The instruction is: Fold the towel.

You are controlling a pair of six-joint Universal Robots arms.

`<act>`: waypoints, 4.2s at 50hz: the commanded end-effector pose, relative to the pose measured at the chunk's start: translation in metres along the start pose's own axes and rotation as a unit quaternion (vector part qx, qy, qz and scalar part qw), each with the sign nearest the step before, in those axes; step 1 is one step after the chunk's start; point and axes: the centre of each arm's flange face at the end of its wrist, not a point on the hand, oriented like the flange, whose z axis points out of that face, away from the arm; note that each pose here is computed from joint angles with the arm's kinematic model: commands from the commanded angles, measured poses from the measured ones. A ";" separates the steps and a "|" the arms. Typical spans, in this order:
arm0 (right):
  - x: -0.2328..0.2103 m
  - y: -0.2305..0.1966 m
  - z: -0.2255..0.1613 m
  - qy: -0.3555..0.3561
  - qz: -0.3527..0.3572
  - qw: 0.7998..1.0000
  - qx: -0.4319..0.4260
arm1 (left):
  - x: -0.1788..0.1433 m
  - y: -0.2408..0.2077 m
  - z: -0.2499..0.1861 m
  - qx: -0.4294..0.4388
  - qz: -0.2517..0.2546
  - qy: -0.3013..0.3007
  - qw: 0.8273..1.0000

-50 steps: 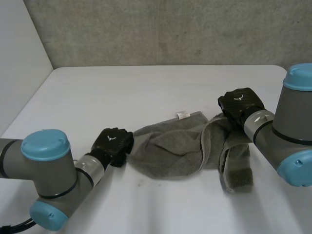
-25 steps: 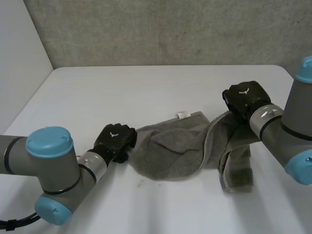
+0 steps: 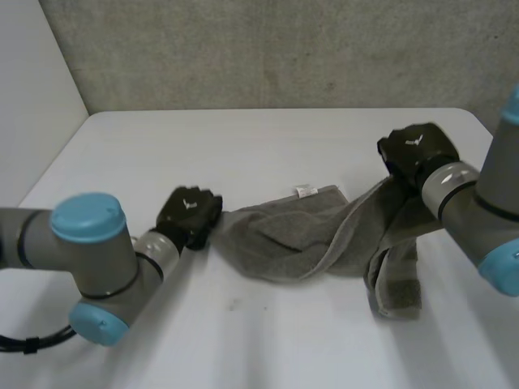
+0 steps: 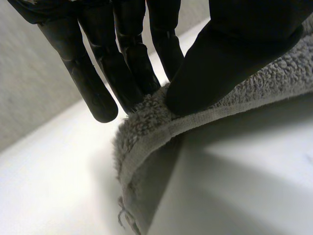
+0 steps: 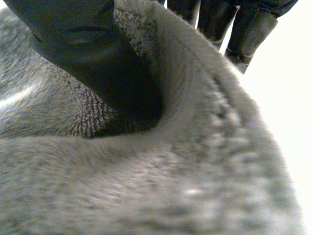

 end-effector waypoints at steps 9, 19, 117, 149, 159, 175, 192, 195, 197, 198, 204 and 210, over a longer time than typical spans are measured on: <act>0.031 -0.065 -0.082 -0.022 -0.095 0.995 -0.020 | -0.052 -0.158 -0.097 0.096 0.015 -0.069 0.993; 0.029 -0.051 -0.093 -0.107 -0.138 0.981 -0.082 | -0.053 -0.141 -0.127 -0.038 0.021 -0.051 0.998; 0.016 0.100 0.016 0.010 0.301 0.952 -0.060 | -0.068 -0.059 -0.055 0.021 -0.067 -0.144 0.987; 0.089 -0.081 -0.055 0.033 0.003 0.998 0.052 | -0.122 -0.186 -0.122 0.072 -0.008 -0.213 0.974; 0.036 -0.027 0.011 -0.018 -0.059 0.997 -0.040 | -0.117 -0.113 -0.038 -0.048 0.040 -0.163 0.985; 0.092 -0.165 0.026 0.262 -0.047 0.883 0.388 | -0.170 -0.264 -0.010 0.334 0.024 -0.252 0.908; 0.022 -0.046 0.056 0.075 -0.070 0.975 0.196 | -0.154 -0.135 -0.002 0.166 -0.040 -0.225 0.959; 0.001 -0.009 0.064 0.036 -0.073 0.985 0.150 | -0.141 -0.086 0.006 0.096 -0.055 -0.210 0.971; -0.010 0.011 0.068 0.018 -0.072 0.989 0.124 | -0.134 -0.062 0.008 0.063 -0.061 -0.203 0.975; -0.018 0.027 0.070 0.004 -0.070 0.992 0.102 | -0.128 -0.042 0.009 0.032 -0.065 -0.197 0.978; -0.041 0.071 0.064 -0.042 -0.086 0.995 0.024 | -0.105 0.008 -0.003 -0.060 -0.037 -0.172 0.983; -0.033 0.056 0.030 -0.054 -0.090 0.995 -0.002 | -0.102 0.000 -0.026 -0.073 0.002 -0.168 0.983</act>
